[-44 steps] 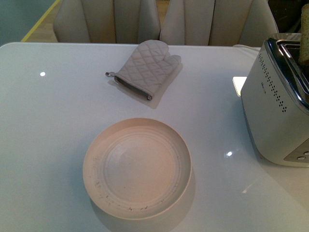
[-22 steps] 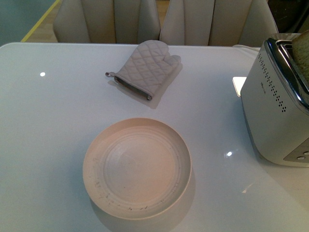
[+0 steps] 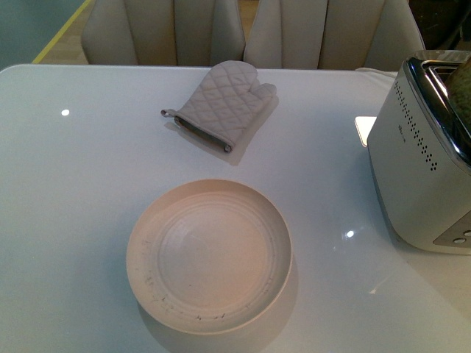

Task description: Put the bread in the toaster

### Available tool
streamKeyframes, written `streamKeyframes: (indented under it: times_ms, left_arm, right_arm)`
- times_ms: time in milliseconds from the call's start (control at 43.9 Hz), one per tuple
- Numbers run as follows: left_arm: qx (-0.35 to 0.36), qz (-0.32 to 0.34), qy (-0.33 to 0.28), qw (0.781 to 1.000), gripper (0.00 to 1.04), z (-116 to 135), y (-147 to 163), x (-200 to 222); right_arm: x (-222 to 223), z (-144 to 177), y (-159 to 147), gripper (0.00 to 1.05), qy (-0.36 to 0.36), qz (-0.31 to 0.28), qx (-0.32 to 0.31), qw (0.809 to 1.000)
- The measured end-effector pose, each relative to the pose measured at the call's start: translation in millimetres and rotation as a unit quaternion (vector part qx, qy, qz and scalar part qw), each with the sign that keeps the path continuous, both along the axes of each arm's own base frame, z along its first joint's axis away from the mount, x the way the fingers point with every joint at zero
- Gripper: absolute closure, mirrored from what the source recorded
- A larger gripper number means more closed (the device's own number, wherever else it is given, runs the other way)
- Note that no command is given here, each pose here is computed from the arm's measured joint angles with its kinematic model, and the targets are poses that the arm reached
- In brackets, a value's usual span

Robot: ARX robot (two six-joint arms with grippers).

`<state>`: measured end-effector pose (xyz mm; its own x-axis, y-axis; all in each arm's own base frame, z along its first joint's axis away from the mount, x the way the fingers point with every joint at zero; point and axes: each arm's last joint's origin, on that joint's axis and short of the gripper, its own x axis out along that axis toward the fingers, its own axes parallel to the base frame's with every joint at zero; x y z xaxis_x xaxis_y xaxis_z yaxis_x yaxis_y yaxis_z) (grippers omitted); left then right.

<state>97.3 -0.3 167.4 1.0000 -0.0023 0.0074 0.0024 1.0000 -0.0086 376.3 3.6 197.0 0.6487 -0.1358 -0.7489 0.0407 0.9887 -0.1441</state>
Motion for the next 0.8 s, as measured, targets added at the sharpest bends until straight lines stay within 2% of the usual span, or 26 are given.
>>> streamKeyframes:
  times_ms: [114,182,319,387,433,478,546,592,660,797]
  left_arm:
    - [0.000,0.000,0.000,1.000,0.07,0.0,0.0,0.0]
    - [0.000,0.000,0.000,1.000,0.07,0.0,0.0,0.0]
    - [0.000,0.000,0.000,1.000,0.07,0.0,0.0,0.0]
    - [0.000,0.000,0.000,1.000,0.07,0.0,0.0,0.0]
    - [0.000,0.000,0.000,1.000,0.07,0.0,0.0,0.0]
    - [0.000,0.000,0.000,1.000,0.07,0.0,0.0,0.0]
    - [0.000,0.000,0.000,1.000,0.07,0.0,0.0,0.0]
    - [0.000,0.000,0.000,1.000,0.07,0.0,0.0,0.0]
    - [0.000,0.000,0.000,1.000,0.07,0.0,0.0,0.0]
    - [0.000,0.000,0.000,1.000,0.07,0.0,0.0,0.0]
  right_arm:
    - [-8.1,11.0,-2.8,0.59,-0.041,-0.001,0.028,0.999]
    - [-22.1,30.3,-6.5,0.45,-0.085,-0.004,0.044,0.995]
    - [-74.3,77.5,-18.9,0.17,-0.199,-0.024,0.050,0.979]
    - [-104.6,90.5,-25.6,0.07,-0.244,-0.044,0.047,0.968]
    - [-120.4,93.6,-29.3,0.10,-0.267,-0.051,0.046,0.961]
    - [-135.9,94.7,-31.1,0.15,-0.315,-0.024,0.056,0.947]
    - [-168.1,88.2,-27.6,0.28,-0.403,0.029,0.064,0.913]
    - [-181.7,80.5,-24.2,0.37,-0.428,0.042,0.062,0.901]
    - [-190.5,67.8,-21.2,0.47,-0.431,0.047,0.059,0.899]
    - [-204.2,31.0,-16.1,0.76,-0.405,0.046,0.062,0.911]
